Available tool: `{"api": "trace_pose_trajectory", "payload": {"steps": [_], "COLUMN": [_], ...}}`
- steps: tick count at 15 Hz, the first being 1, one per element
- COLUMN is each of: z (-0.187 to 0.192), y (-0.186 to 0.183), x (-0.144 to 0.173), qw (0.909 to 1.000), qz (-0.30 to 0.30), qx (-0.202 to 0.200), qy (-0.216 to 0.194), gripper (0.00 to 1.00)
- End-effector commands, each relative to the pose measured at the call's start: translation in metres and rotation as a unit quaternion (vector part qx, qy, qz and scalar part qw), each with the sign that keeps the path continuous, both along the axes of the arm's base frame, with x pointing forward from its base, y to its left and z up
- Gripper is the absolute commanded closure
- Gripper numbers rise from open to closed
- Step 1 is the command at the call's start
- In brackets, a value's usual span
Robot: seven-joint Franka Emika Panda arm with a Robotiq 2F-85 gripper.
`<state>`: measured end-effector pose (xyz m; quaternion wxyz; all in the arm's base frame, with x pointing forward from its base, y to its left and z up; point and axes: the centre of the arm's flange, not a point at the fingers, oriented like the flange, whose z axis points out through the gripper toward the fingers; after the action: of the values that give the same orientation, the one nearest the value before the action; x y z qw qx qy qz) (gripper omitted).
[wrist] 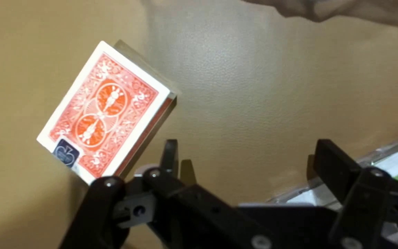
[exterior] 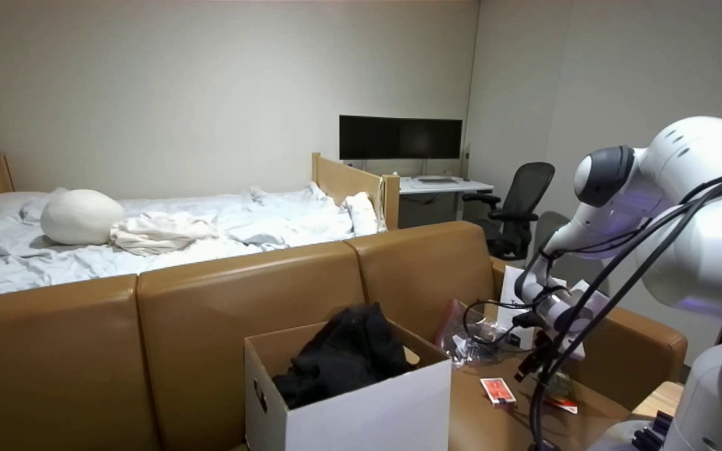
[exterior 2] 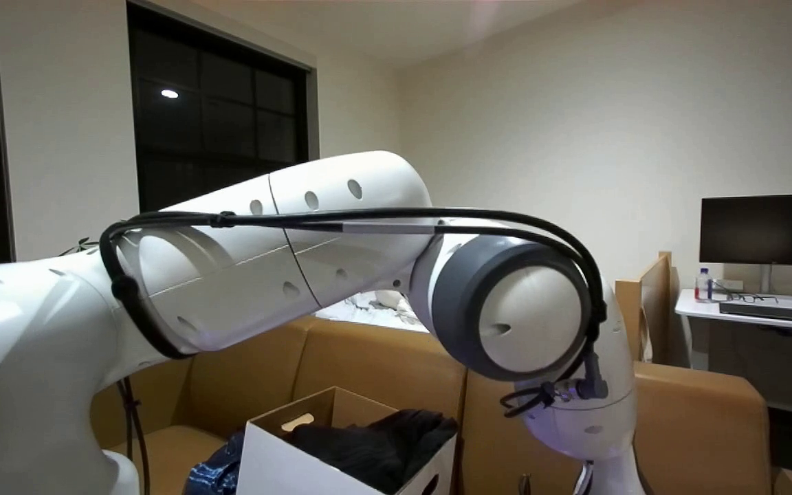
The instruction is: Pick up the packet and the card box and put them in the storage box
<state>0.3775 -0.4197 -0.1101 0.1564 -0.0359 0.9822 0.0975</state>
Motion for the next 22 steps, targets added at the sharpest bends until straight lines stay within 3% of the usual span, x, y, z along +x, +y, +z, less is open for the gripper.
{"api": "trace_pose_trajectory", "payload": {"steps": [1, 7, 12, 14, 17, 22], "z": [0.050, 0.081, 0.062, 0.053, 0.033, 0.028], "y": [0.014, -0.023, -0.056, -0.065, -0.079, -0.082], "x": [-0.041, -0.079, -0.061, -0.046, -0.029, -0.036], "qw": [0.9982, 0.9757, 0.9390, 0.9262, 0.8972, 0.8490], "qz": [-0.046, -0.167, -0.246, -0.278, -0.343, -0.439], "qx": [0.036, 0.141, 0.232, 0.241, 0.246, 0.214], "qy": [0.004, 0.017, 0.063, 0.081, 0.129, 0.201], "gripper": [0.00, 0.00, 0.00, 0.00, 0.00, 0.00]}}
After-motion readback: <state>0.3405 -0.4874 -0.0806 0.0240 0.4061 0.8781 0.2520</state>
